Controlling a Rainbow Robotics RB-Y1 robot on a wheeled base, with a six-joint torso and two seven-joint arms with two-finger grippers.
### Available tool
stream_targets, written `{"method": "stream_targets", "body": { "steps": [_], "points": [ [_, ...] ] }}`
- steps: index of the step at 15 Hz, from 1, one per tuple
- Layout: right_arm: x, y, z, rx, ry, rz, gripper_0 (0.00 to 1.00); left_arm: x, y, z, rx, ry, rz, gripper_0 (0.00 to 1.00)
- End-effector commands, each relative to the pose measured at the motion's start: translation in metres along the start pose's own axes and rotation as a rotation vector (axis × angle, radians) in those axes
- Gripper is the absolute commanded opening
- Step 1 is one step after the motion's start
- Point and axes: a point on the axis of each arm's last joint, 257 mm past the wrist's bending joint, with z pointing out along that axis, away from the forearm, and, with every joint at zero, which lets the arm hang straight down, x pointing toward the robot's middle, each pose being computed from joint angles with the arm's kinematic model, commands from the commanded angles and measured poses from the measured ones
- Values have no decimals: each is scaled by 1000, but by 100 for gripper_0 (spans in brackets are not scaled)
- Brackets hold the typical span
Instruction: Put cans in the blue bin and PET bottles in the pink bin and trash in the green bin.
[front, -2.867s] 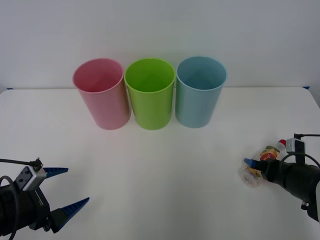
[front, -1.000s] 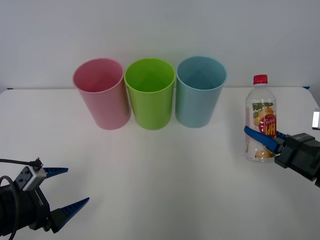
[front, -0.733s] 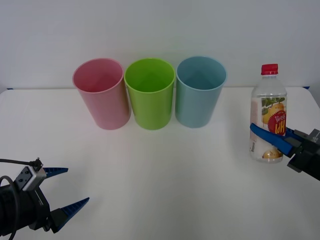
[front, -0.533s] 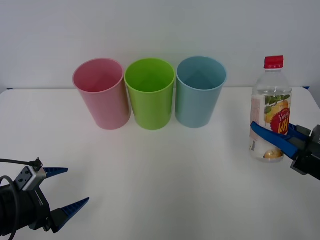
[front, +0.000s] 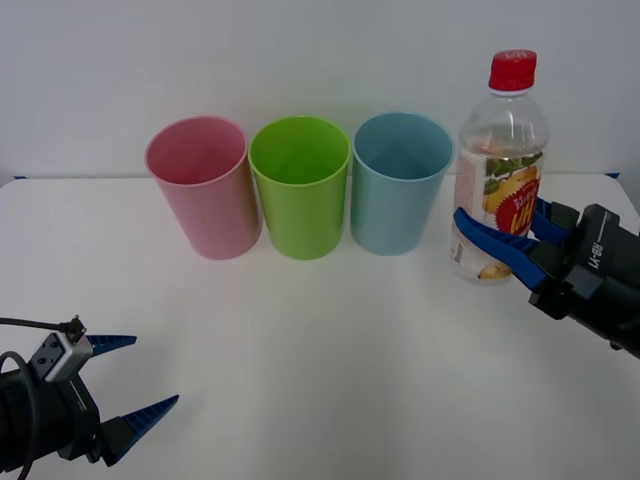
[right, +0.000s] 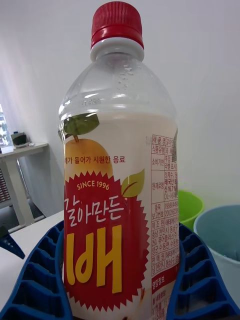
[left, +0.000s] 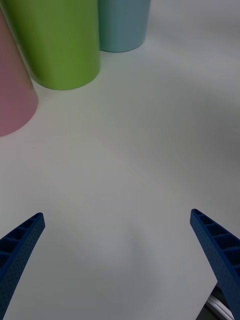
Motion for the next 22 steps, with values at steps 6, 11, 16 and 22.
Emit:
{"method": "stream_targets", "body": {
  "steps": [6,11,16,22],
  "points": [
    [-22,-8,117,-15,-90,-16,0,0,0,0,0,0,0,100],
    [-17,-9,187,-18,-97,0,0,0,0,0,0,0,0,100],
    [-4,-14,268,7,-59,-29,0,0,0,0,0,0,0,100],
    [26,-10,350,35,12,-53,0,0,0,0,0,0,0,100]
  ]
}}
